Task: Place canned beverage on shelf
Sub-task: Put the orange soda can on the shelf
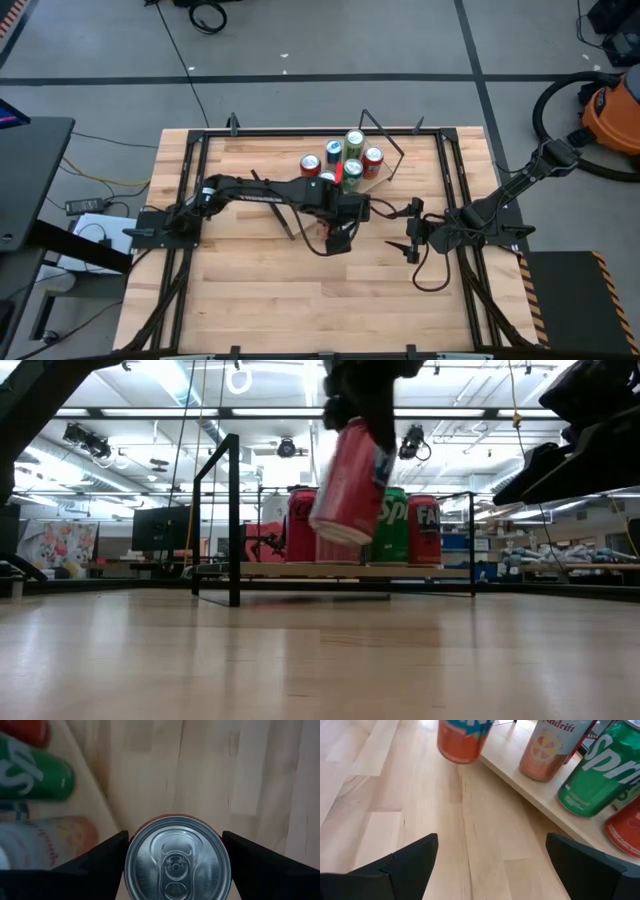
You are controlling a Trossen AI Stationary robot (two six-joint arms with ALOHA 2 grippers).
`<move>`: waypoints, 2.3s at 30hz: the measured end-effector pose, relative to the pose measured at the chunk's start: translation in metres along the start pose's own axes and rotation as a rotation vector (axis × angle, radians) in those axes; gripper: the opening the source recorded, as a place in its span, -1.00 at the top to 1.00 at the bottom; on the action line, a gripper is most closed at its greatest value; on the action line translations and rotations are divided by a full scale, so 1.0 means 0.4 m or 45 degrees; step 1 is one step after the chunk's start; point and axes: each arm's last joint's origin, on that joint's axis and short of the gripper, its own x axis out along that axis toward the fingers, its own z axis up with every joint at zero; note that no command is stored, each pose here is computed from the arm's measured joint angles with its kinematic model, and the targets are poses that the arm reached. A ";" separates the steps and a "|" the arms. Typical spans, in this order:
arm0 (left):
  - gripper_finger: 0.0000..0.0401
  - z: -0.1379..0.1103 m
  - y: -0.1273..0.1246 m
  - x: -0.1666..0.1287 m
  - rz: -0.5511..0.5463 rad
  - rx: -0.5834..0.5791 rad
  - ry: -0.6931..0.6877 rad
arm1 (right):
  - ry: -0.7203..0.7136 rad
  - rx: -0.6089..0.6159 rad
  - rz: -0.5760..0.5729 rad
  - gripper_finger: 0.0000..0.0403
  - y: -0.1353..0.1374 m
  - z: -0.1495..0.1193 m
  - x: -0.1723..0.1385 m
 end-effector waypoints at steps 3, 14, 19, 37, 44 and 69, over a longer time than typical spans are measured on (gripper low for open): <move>-0.52 -0.001 0.003 -0.018 0.016 -0.020 0.005 | 0.001 0.001 0.010 -0.89 0.001 0.000 0.000; -0.52 -0.046 0.044 -0.110 0.135 -0.024 0.107 | 0.018 -0.013 -0.007 -0.89 0.000 -0.012 0.004; -0.53 -0.054 0.081 -0.143 0.205 -0.047 0.095 | 0.010 0.001 -0.015 -0.89 -0.004 -0.028 0.011; -0.53 -0.072 0.172 -0.152 0.292 -0.050 0.205 | 0.018 0.011 0.019 -0.89 -0.002 -0.030 0.011; -0.53 -0.122 0.173 -0.136 0.313 -0.027 0.298 | 0.030 0.032 0.022 -0.90 -0.004 -0.054 0.015; -0.53 -0.358 0.235 -0.091 0.258 -0.075 -0.197 | -0.072 0.029 0.035 -0.89 0.001 -0.032 0.015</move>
